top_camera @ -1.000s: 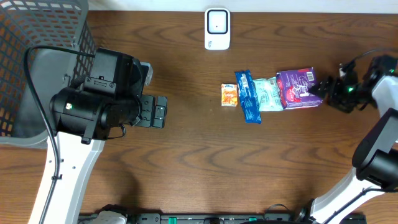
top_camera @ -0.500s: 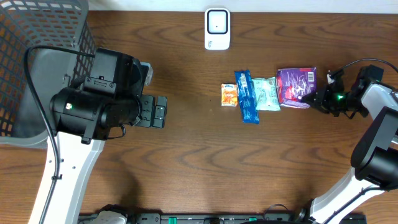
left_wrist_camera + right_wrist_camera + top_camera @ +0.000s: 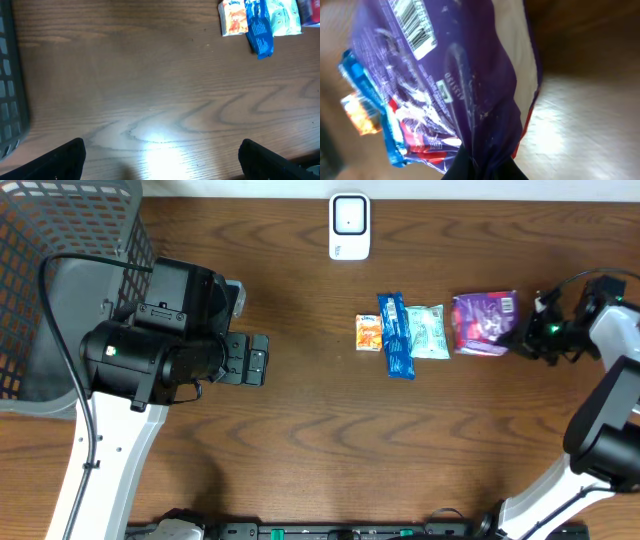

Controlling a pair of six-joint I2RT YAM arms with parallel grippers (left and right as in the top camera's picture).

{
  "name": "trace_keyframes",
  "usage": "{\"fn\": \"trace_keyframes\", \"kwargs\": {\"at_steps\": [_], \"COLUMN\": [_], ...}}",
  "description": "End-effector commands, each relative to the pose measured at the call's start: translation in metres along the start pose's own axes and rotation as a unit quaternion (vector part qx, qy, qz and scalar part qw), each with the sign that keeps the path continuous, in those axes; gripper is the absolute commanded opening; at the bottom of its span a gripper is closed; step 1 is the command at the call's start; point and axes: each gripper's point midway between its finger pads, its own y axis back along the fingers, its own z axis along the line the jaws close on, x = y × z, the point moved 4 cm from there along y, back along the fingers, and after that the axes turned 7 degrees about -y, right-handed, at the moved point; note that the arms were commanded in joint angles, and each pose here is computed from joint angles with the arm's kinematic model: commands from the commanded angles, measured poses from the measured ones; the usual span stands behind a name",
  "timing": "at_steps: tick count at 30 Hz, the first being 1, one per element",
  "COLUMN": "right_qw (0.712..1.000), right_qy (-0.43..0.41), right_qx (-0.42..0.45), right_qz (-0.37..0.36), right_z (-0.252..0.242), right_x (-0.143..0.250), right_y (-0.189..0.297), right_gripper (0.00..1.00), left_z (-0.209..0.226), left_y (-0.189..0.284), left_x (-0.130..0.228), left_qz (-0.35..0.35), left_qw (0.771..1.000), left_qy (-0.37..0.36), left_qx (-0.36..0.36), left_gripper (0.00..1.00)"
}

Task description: Scan the item barcode

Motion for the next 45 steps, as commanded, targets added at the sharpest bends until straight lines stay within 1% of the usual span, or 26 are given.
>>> {"fn": "trace_keyframes", "kwargs": {"at_steps": [1,4,7,11,13,15,23,26,29,31,32,34,35,37,39,40,41,45], "right_qw": [0.989,0.963,0.906,0.815,0.785,0.774,0.776,0.777,0.777,0.783,0.789,0.804,0.812,0.833,0.857,0.864,0.871,0.900], "right_qy": [0.001,-0.022,-0.055,-0.068,-0.060,-0.050,-0.020,0.008,0.039,0.054,0.061,0.072,0.072,0.071,0.072,0.071,0.069,0.082], "right_qx": [0.108,0.203,0.324,0.452,0.489,0.509,0.554,0.568,0.577,0.573,0.566,0.546,0.533,0.500,0.456,0.442,0.425,0.349], "right_qz": [-0.103,-0.175,-0.266,-0.356,-0.375,-0.374,-0.300,-0.272,-0.248,-0.236,-0.231,-0.226,-0.227,-0.227,-0.229,-0.232,-0.236,-0.247], "right_z": [0.013,0.014,0.013,0.019,0.023,0.026,0.017,0.019,0.024,0.030,0.035,0.048,0.055,0.071,0.092,0.099,0.107,0.137], "right_x": [-0.018,-0.016,-0.011,-0.004,-0.003,-0.005,-0.008,-0.005,0.001,0.007,0.010,0.016,0.019,0.024,0.028,0.028,0.027,0.020], "right_y": [0.057,0.092,0.131,0.163,0.164,0.153,0.076,0.042,0.013,-0.002,-0.008,-0.019,-0.022,-0.027,-0.027,-0.024,-0.018,0.014], "right_gripper": [0.01,0.01,0.01,0.01,0.01,0.01,0.01,0.01,0.06,0.10,0.15,0.20,0.25,0.46,0.82,0.93,0.99,0.99], "left_z": [0.003,0.003,0.003,0.003,0.003,0.003,0.003,0.003,0.003,0.003,0.003,0.003,0.003,0.003,0.003,0.003,0.003,0.003], "left_y": [0.002,0.002,0.002,0.002,0.002,0.002,0.002,0.002,0.002,0.002,0.002,0.002,0.002,0.002,0.002,0.002,0.002,0.002], "left_x": [-0.001,-0.001,-0.001,-0.001,-0.001,-0.001,-0.001,-0.001,-0.001,-0.001,-0.001,-0.001,-0.001,-0.001,-0.001,-0.001,-0.001,-0.001], "left_qz": [-0.002,-0.002,-0.002,-0.002,-0.002,-0.002,-0.002,-0.002,-0.002,-0.002,-0.002,-0.002,-0.002,-0.002,-0.002,-0.002,-0.002,-0.002], "left_qw": [1.000,1.000,1.000,1.000,1.000,1.000,1.000,1.000,1.000,1.000,1.000,1.000,1.000,1.000,1.000,1.000,1.000,1.000], "left_qy": [0.003,0.003,0.003,0.003,0.003,0.003,0.003,0.003,0.003,0.003,0.003,0.003,0.003,0.003,0.003,0.003,0.003,0.003], "left_qx": [-0.007,-0.007,-0.007,-0.007,-0.007,-0.007,-0.007,-0.007,-0.007,-0.007,-0.007,-0.007,-0.007,-0.007,-0.007,-0.007,-0.007,-0.007], "left_gripper": [0.98,0.98,0.98,0.98,0.98,0.98,0.98,0.98,0.98,0.98,0.98,0.98,0.98,0.98,0.98,0.98,0.98,0.98]}}
